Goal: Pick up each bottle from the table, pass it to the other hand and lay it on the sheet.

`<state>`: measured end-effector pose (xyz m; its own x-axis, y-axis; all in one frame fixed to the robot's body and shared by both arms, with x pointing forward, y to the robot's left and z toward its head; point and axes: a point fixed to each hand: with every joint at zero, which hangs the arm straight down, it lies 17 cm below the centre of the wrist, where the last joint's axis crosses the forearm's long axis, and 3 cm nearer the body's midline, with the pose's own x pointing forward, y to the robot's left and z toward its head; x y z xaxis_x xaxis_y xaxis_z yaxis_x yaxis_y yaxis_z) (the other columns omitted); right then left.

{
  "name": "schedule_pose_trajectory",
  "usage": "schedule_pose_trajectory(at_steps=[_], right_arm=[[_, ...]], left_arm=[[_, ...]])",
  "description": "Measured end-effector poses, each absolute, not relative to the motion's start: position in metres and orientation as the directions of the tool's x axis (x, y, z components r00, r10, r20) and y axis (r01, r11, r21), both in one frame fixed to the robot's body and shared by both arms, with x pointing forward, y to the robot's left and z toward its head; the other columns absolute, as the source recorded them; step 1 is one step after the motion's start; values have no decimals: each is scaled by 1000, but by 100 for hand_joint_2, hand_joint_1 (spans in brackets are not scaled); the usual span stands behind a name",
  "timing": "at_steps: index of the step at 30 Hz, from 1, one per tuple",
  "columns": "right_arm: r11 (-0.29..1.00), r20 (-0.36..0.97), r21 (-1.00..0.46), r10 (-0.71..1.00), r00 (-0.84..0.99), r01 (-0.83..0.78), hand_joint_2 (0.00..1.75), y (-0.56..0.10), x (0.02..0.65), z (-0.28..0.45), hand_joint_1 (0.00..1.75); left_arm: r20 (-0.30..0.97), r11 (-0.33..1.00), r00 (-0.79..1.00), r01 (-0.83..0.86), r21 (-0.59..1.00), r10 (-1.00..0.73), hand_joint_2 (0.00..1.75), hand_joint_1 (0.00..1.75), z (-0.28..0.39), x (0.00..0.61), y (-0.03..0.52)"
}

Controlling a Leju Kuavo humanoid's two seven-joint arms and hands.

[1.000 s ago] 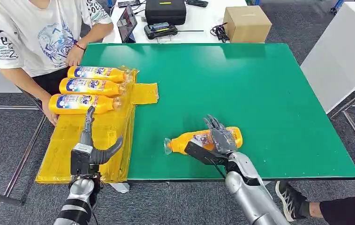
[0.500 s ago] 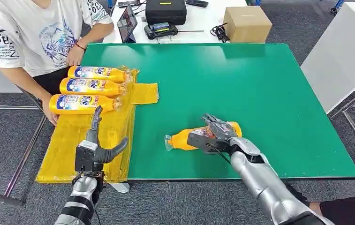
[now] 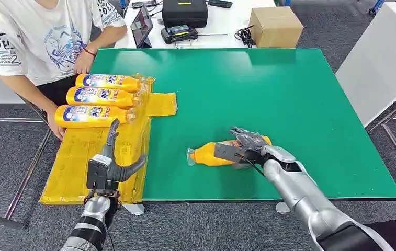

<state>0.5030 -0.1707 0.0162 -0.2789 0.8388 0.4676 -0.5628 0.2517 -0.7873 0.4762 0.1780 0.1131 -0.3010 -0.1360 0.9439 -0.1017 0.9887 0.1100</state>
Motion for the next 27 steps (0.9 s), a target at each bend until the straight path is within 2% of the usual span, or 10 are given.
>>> schedule_pose_trajectory(at_steps=[2, 3, 4, 7, 20, 23, 27], right_arm=[[246, 474, -774, 836, -276, -583, 175, -171, 502, 15, 0], [239, 475, -766, 836, -275, -596, 175, -172, 500, 13, 5], [230, 475, -758, 836, -275, -610, 175, -172, 499, 11, 166], [202, 468, -744, 838, -281, -637, 175, -175, 496, 7, 175], [85, 384, -732, 871, -307, -675, 175, -200, 498, 6, 175], [110, 384, -757, 873, -302, -644, 175, -201, 503, 8, 175], [239, 430, -831, 848, -308, -502, 175, -186, 505, 18, 175]], left_arm=[[945, 989, -299, -99, 107, -132, 175, 0, 113, 477, 177], [945, 990, -299, -95, 107, -131, 175, 0, 113, 478, 176], [946, 990, -298, -94, 106, -130, 175, 0, 113, 479, 175], [949, 991, -290, -89, 99, -121, 175, 0, 112, 481, 173], [956, 995, -281, -76, 63, -82, 175, 0, 109, 481, 166], [957, 996, -281, -74, 55, -74, 175, 0, 109, 481, 165], [959, 997, -276, -65, 43, -60, 175, 0, 109, 480, 162]])
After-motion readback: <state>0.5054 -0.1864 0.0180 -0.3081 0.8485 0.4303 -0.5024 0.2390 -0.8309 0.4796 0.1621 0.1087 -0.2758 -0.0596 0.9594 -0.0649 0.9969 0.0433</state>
